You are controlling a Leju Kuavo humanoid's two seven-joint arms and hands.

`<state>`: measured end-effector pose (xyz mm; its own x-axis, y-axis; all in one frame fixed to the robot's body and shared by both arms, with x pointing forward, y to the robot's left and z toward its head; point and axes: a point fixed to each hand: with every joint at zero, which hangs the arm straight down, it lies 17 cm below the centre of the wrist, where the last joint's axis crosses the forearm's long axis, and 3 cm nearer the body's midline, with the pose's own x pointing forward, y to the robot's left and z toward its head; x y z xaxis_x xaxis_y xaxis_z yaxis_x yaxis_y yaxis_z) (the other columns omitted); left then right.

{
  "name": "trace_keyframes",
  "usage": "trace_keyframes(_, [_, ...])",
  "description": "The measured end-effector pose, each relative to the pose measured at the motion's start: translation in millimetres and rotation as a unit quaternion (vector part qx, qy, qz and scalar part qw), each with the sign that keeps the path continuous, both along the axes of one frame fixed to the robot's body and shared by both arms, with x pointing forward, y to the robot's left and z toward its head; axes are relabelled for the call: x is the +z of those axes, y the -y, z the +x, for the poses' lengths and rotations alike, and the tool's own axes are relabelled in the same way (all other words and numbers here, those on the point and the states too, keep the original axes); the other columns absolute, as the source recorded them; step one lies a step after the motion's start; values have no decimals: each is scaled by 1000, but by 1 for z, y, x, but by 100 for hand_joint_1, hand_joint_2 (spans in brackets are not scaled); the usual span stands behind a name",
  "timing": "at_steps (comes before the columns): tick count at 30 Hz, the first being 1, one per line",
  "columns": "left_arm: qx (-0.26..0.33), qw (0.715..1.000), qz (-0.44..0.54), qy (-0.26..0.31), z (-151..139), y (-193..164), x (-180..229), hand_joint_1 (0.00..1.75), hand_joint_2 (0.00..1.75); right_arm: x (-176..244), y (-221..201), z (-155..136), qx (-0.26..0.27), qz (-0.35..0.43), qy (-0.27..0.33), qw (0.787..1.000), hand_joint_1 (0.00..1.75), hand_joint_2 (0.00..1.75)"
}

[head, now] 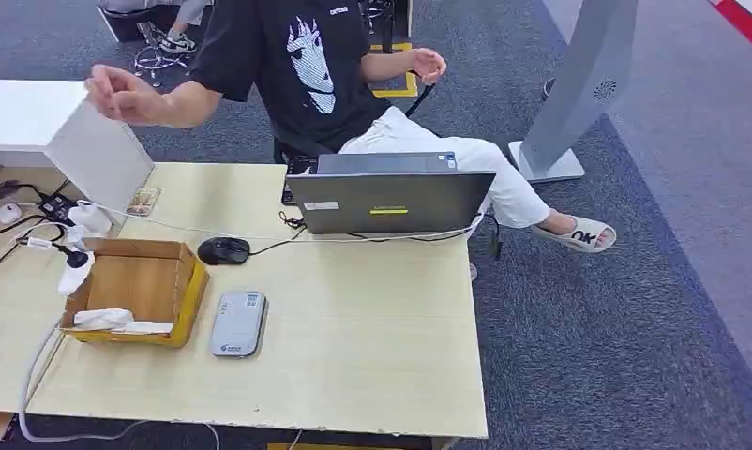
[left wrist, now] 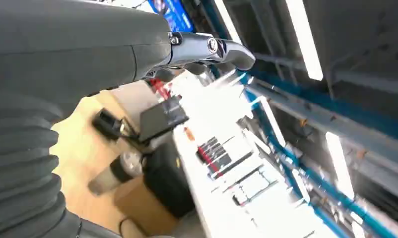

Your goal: Pass the card to the sensor for recognition and then transmit it.

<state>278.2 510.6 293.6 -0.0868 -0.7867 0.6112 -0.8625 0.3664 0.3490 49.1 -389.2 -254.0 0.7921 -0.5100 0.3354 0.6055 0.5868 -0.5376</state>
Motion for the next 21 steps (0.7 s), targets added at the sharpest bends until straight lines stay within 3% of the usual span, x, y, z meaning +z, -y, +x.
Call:
trace_keyframes(4, [-28,998,-15,-49,44,10,-28,0,175,-2,-3,3,5,11,4,1000,0,175])
trace_keyframes(8, [-43,996,-13,-83,69,18,-46,0,175,-2,-4,4,11,13,1,1000,0,175])
trace_keyframes(21, [-66,987,21,-148,97,44,-72,0,175,-3,-6,6,22,16,0,1000,0,175])
